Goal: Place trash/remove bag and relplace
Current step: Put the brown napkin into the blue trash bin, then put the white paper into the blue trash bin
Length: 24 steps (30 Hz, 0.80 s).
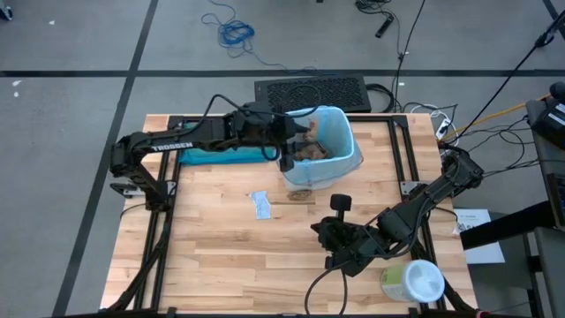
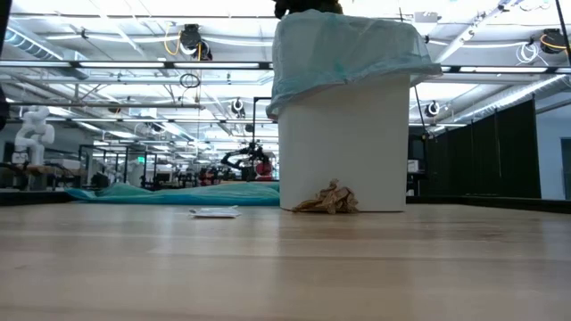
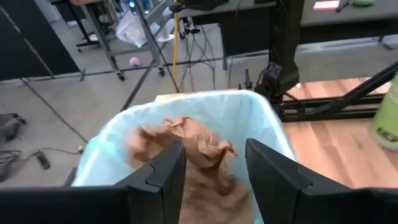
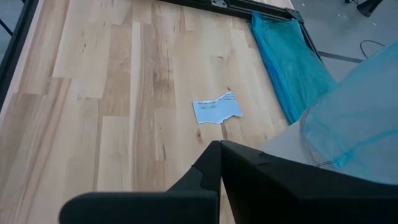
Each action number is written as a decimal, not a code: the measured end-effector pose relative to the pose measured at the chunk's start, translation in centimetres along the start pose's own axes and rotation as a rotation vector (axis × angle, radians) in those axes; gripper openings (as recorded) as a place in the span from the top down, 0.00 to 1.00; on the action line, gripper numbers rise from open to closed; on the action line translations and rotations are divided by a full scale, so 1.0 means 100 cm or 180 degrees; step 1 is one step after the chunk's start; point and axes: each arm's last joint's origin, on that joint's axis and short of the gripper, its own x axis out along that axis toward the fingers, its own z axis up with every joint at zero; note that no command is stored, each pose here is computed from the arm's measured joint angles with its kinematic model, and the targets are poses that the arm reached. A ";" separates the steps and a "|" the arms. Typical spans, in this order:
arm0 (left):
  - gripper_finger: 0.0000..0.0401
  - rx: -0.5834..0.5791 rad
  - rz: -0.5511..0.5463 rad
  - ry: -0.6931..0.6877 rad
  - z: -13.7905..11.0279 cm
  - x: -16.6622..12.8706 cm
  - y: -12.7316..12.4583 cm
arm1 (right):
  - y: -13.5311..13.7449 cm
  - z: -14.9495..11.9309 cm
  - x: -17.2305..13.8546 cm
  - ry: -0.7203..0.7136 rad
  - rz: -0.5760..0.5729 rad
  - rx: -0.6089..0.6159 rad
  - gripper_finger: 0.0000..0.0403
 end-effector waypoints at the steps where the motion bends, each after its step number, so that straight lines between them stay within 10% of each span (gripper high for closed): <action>1: 0.60 0.0048 0.0029 0.0003 0.000 -0.001 0.000 | 0.000 0.000 0.000 0.0000 0.0000 0.0000 1.00; 9: 0.63 0.0198 0.0232 -0.0132 0.018 -0.032 0.005 | 0.000 0.000 0.000 0.0001 0.0001 -0.0004 1.00; 16: 0.64 0.0363 0.0362 0.0702 0.001 -0.058 0.000 | -0.001 0.000 0.001 0.0004 -0.0010 0.0012 1.00; 24: 0.95 0.0319 0.0361 0.1482 -0.012 -0.107 -0.028 | 0.000 0.000 0.000 -0.0012 -0.0026 -0.0017 1.00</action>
